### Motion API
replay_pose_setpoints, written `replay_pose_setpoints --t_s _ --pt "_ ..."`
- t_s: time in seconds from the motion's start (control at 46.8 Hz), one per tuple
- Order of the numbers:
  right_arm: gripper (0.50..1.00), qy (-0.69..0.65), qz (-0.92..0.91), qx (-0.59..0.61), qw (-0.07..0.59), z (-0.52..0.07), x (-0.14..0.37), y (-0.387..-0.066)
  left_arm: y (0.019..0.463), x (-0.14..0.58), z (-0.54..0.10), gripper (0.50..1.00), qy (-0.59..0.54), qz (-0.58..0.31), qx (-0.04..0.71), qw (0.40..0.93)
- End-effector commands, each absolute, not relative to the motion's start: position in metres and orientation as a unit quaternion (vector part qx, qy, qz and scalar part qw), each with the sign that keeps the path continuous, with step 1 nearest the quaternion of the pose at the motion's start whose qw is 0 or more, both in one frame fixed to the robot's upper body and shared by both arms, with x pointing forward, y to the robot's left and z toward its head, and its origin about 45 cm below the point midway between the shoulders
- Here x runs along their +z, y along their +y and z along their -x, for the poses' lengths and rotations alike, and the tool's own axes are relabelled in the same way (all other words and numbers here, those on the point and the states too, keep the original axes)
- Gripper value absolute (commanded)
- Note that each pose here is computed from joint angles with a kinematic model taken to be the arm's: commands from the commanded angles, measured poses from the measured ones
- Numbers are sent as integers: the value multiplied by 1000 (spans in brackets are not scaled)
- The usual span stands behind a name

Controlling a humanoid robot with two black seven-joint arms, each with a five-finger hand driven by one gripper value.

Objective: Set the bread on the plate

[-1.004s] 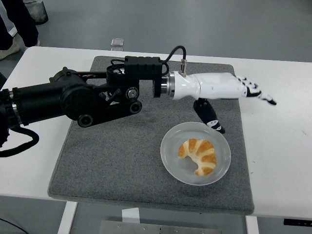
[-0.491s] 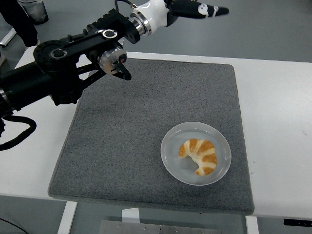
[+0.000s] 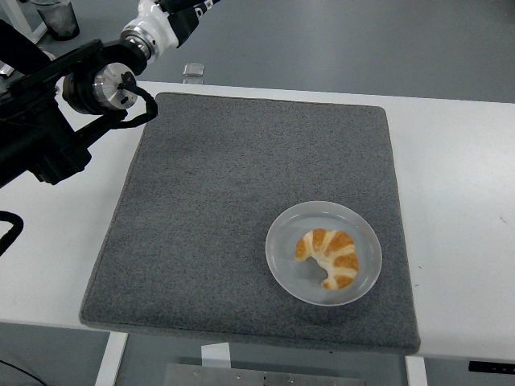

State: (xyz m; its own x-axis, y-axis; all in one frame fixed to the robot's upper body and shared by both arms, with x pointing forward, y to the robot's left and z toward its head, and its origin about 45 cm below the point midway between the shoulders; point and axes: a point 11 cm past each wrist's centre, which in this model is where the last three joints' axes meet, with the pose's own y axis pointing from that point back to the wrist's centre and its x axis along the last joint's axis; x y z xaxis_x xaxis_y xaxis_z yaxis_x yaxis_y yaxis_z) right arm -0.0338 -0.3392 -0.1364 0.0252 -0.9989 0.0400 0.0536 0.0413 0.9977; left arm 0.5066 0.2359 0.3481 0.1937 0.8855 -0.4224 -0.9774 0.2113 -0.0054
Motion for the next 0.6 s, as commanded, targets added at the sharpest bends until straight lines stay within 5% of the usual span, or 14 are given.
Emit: replay_pose_setpoints --t_s 0.0,0.214,0.577 --pt "952 -490 -482 -497 529 34 -136 -339 259 339 -503 999 197 157 619 744" --pt "952 -490 -482 -497 529 34 -136 -339 289 306 -484 1000 231 199 578 757" --pt "952 -489 -481 -497 530 35 -136 -339 339 271 -484 1000 213 257 624 706"
